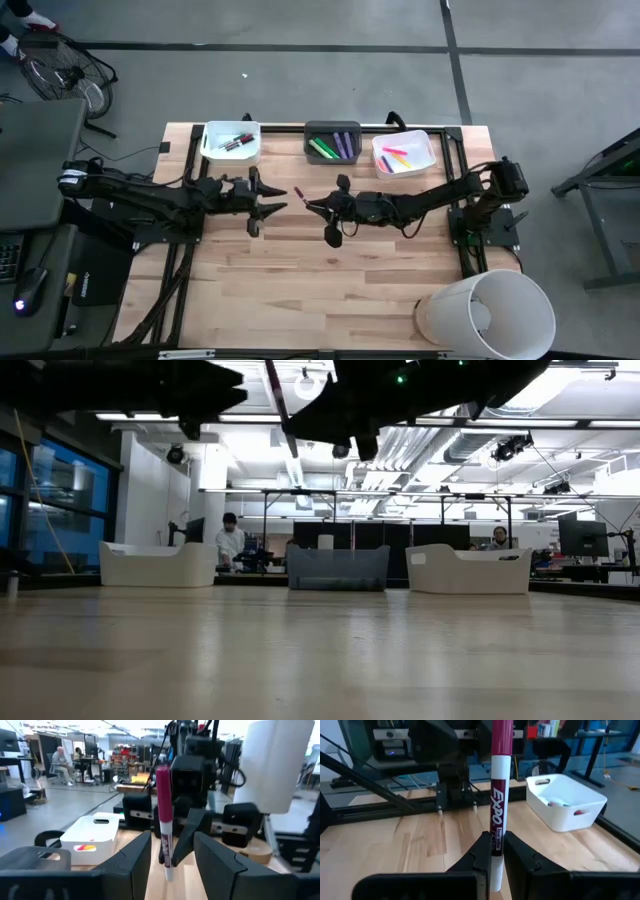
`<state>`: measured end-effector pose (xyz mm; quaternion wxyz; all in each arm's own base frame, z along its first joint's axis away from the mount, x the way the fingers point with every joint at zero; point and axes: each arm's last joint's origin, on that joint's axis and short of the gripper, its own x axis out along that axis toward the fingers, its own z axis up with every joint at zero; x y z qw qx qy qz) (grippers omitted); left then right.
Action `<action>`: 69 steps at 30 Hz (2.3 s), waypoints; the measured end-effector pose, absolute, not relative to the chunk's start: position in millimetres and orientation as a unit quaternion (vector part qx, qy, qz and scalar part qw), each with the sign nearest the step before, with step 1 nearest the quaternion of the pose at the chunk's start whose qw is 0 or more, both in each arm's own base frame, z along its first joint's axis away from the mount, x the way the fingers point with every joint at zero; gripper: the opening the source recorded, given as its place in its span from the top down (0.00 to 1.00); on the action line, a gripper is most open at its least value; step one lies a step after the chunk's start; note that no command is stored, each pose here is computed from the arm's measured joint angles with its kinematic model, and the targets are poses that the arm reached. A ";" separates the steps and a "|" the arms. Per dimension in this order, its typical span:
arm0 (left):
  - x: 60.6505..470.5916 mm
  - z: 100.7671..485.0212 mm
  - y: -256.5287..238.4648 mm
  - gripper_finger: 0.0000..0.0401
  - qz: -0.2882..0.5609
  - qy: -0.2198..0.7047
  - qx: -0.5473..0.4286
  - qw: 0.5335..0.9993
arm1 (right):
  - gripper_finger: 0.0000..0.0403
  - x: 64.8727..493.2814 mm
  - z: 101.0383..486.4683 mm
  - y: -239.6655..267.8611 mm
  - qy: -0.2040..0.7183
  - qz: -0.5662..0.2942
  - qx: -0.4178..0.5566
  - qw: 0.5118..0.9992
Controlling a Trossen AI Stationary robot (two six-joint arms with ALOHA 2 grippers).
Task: Pick & Place Markers
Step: Put the pink highlighter pen into the left white bin
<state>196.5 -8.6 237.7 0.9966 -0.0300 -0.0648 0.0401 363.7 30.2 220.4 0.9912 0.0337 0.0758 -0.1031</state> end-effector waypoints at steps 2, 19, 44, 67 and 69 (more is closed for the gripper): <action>202.9 238.4 -8.8 0.63 0.045 -0.055 -0.020 0.997 | 0.93 364.2 222.2 28.8 0.067 -0.100 0.027 0.992; 256.7 255.8 -11.2 0.63 0.065 -0.061 0.010 0.996 | 0.94 365.2 229.9 28.7 0.032 -0.077 0.003 0.996; 257.9 252.3 -13.0 0.92 0.036 -0.035 0.020 0.999 | 0.93 364.8 225.5 28.6 0.055 -0.079 -0.003 0.995; 257.9 249.9 -12.5 0.92 0.044 -0.022 0.027 0.998 | 0.63 358.4 230.6 24.7 0.075 -0.138 -0.010 0.988; 257.8 248.6 -12.1 0.92 0.053 -0.016 0.034 0.998 | 0.61 353.6 232.9 22.5 0.095 -0.168 -0.019 0.981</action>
